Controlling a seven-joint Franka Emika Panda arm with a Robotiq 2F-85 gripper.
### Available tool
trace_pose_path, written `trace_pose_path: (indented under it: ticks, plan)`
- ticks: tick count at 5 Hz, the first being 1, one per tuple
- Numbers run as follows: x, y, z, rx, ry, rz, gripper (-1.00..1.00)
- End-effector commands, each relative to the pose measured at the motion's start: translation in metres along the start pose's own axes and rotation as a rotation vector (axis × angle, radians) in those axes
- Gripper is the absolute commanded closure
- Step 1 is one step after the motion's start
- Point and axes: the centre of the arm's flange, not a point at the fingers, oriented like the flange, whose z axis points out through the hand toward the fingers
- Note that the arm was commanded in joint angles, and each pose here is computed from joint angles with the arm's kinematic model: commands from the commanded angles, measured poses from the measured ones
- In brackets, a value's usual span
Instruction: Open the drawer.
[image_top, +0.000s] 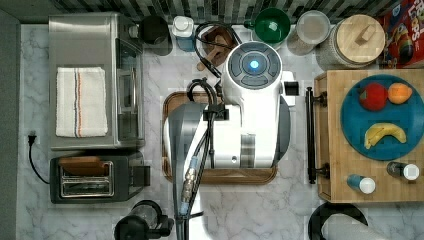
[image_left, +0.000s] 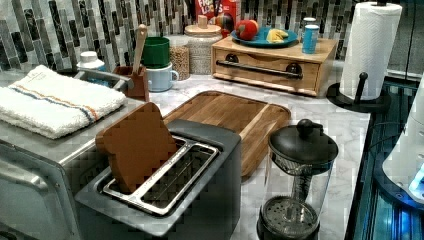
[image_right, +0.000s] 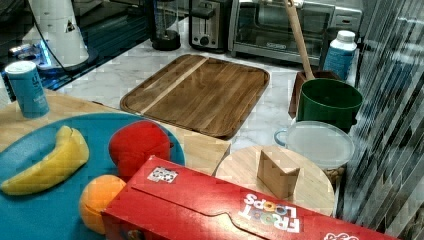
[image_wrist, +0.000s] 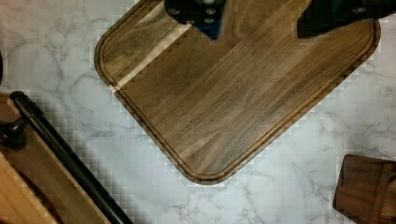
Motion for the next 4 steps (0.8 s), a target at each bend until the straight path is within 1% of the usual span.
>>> trace_pose_path:
  ticks: [1,2,3,4]
  plan:
    - [-0.001,-0.003,0.003,-0.002,-0.001,-0.007,-1.00]
    - [-0.004,0.017,0.016,0.020,0.004,-0.086,-1.00]
    - [0.004,0.046,0.028,0.051,0.009,-0.246,-1.00]
    - [0.015,0.076,0.039,0.065,0.004,-0.368,-1.00]
